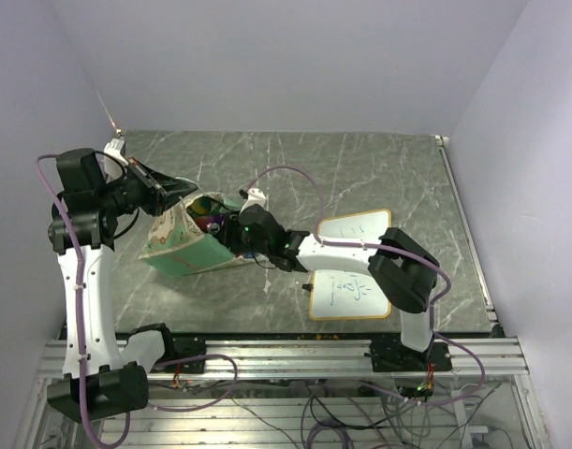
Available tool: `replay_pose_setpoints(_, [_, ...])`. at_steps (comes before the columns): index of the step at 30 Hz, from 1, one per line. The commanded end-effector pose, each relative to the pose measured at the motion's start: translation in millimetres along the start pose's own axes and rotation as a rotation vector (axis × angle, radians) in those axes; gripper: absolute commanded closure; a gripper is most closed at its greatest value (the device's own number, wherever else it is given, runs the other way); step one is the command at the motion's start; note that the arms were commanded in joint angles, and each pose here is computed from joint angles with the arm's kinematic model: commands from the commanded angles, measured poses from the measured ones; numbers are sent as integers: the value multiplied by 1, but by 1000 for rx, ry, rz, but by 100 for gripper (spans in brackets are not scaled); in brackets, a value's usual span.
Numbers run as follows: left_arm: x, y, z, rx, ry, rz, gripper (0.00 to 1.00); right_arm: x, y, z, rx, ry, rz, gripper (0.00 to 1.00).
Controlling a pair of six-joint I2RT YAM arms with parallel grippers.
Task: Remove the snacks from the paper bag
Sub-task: Pick up the snack from the paper bag.
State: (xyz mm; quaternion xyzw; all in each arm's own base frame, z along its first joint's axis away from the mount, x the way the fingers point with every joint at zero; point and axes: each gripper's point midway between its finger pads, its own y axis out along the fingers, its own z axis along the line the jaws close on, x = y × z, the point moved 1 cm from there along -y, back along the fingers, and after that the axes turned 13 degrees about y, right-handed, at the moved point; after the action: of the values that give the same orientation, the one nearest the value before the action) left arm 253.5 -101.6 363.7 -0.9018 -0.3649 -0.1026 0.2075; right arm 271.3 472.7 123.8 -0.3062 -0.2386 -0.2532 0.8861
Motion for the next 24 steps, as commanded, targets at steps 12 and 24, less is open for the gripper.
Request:
replay_pose_setpoints(12, [16,-12,-33,-44,89,-64,93,89,-14,67,178,-101,-65,100])
replay_pose_setpoints(24, [25,-18,-21,63,125,-144,93,132,-31,102,280,-360,-79,100])
